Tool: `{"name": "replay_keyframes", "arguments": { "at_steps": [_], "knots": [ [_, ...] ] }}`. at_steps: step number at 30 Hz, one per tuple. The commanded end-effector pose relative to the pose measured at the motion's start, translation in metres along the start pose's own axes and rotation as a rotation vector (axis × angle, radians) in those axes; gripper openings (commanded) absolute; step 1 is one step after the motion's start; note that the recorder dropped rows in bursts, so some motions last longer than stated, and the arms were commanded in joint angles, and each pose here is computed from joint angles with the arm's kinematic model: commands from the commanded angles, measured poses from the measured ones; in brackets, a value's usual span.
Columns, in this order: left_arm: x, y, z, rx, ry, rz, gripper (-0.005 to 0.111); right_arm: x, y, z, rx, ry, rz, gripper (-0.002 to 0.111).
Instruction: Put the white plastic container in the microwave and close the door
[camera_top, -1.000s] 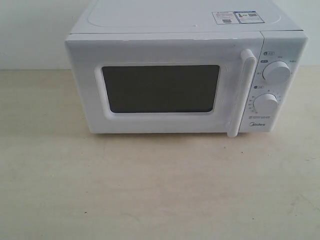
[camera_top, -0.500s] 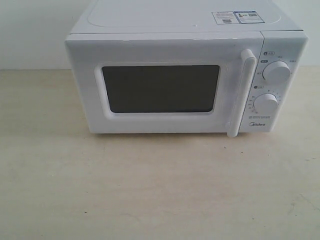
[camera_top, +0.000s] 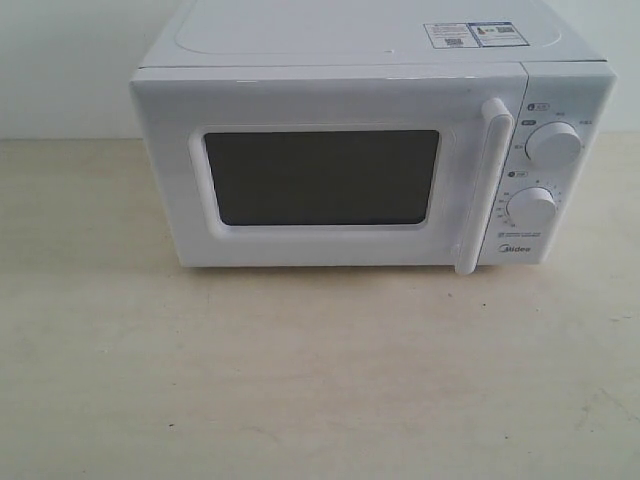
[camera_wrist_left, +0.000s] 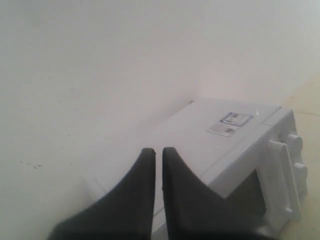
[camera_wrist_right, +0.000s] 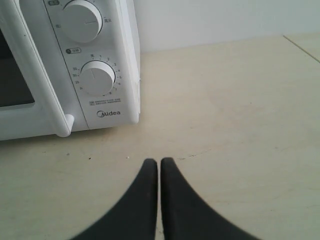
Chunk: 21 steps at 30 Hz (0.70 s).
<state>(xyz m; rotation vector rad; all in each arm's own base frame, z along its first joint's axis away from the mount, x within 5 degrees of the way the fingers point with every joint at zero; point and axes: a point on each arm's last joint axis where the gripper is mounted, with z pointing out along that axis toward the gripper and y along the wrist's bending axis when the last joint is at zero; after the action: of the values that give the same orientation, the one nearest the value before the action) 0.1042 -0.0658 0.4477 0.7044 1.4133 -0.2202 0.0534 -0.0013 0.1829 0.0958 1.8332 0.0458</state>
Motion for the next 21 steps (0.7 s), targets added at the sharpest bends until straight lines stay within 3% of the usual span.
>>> {"name": "replay_keyframes", "arguments": {
  "at_steps": [1,6,11,16,21],
  "knots": [
    [-0.012,0.003,-0.054,-0.120,-0.076,-0.068,0.004,0.001,-0.001,0.000,0.007,-0.003,-0.007,0.000],
    [-0.002,-0.001,-0.098,-0.327,-0.056,-0.025,0.004,0.001,-0.001,0.000,0.007,-0.003,-0.007,0.000],
    [0.032,-0.007,-0.116,-0.578,0.027,0.039,0.004,0.001,-0.001,0.000,0.007,-0.003,-0.007,0.000],
    [0.081,-0.015,-0.124,-0.777,0.089,-0.073,0.004,0.001,-0.001,0.000,0.007,-0.003,-0.006,0.000],
    [0.119,-0.027,-0.121,-0.832,0.012,-0.158,0.004,0.001,-0.001,0.000,0.007,-0.003,-0.008,0.000]
  ]
}}
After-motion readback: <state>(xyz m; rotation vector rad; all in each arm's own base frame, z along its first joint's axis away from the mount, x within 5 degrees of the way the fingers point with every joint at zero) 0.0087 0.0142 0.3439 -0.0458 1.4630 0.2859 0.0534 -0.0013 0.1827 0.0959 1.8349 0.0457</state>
